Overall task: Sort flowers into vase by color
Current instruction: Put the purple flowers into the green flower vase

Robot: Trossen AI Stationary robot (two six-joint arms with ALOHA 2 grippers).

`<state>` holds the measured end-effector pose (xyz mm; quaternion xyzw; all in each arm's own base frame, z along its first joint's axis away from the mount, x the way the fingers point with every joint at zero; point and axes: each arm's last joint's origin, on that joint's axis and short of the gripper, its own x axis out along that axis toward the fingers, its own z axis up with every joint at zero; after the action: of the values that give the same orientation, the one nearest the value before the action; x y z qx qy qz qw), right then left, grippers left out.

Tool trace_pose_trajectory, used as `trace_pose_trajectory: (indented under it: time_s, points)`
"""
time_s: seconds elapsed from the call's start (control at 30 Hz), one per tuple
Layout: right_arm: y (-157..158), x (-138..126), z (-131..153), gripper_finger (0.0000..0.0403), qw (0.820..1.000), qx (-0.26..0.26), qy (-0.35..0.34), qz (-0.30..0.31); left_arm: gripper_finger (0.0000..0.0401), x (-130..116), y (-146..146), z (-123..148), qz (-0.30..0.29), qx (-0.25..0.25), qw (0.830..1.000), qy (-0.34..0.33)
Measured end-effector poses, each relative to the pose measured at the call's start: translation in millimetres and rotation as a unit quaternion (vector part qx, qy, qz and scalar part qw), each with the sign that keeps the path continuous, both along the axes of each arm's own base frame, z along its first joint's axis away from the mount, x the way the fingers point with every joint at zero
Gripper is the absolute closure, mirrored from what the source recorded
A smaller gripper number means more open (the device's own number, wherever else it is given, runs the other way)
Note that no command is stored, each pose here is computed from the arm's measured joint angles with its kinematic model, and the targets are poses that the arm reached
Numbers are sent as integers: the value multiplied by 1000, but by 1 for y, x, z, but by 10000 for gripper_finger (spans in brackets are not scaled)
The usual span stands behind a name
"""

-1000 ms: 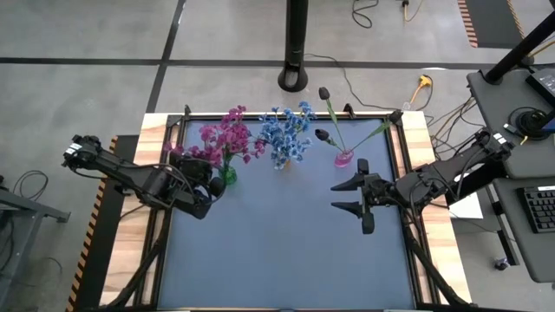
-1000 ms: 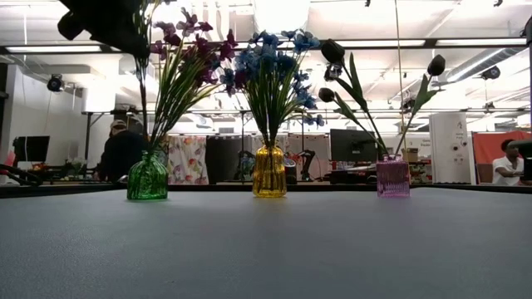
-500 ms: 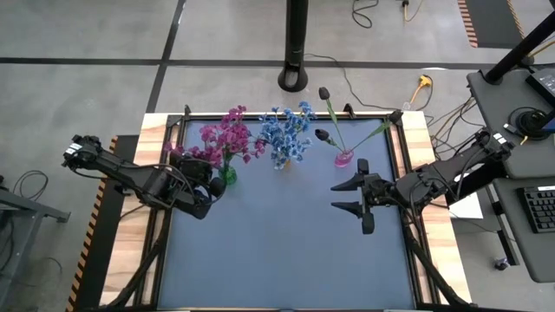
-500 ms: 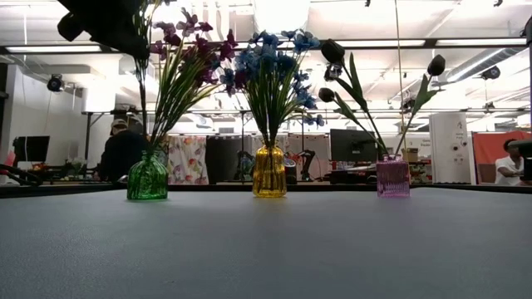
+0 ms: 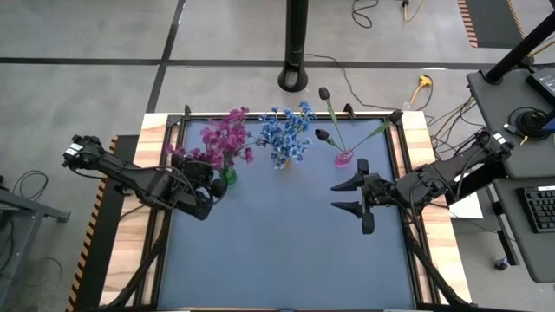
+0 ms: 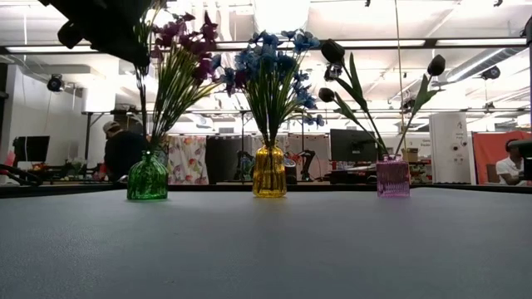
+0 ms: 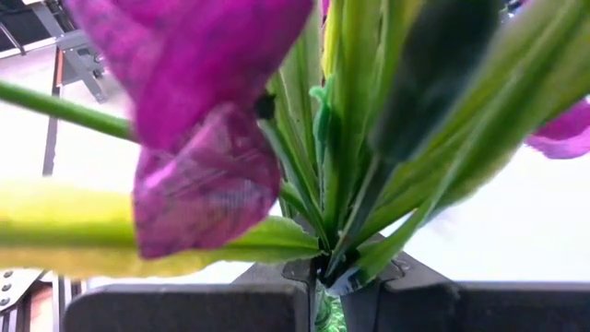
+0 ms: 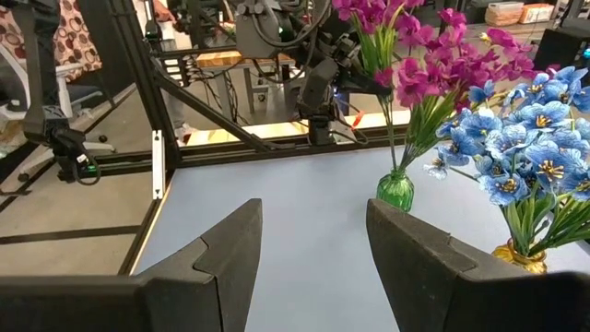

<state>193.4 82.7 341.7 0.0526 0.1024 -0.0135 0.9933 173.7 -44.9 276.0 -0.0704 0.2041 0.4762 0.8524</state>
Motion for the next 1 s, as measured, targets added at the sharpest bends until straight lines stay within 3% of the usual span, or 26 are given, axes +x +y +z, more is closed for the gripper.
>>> trace_pose_trajectory:
  time_s: [1.0]
  points:
    - [0,0,0,213,1000,-1,0,0,392,-2,1,-11,13,-5,1000,-7]
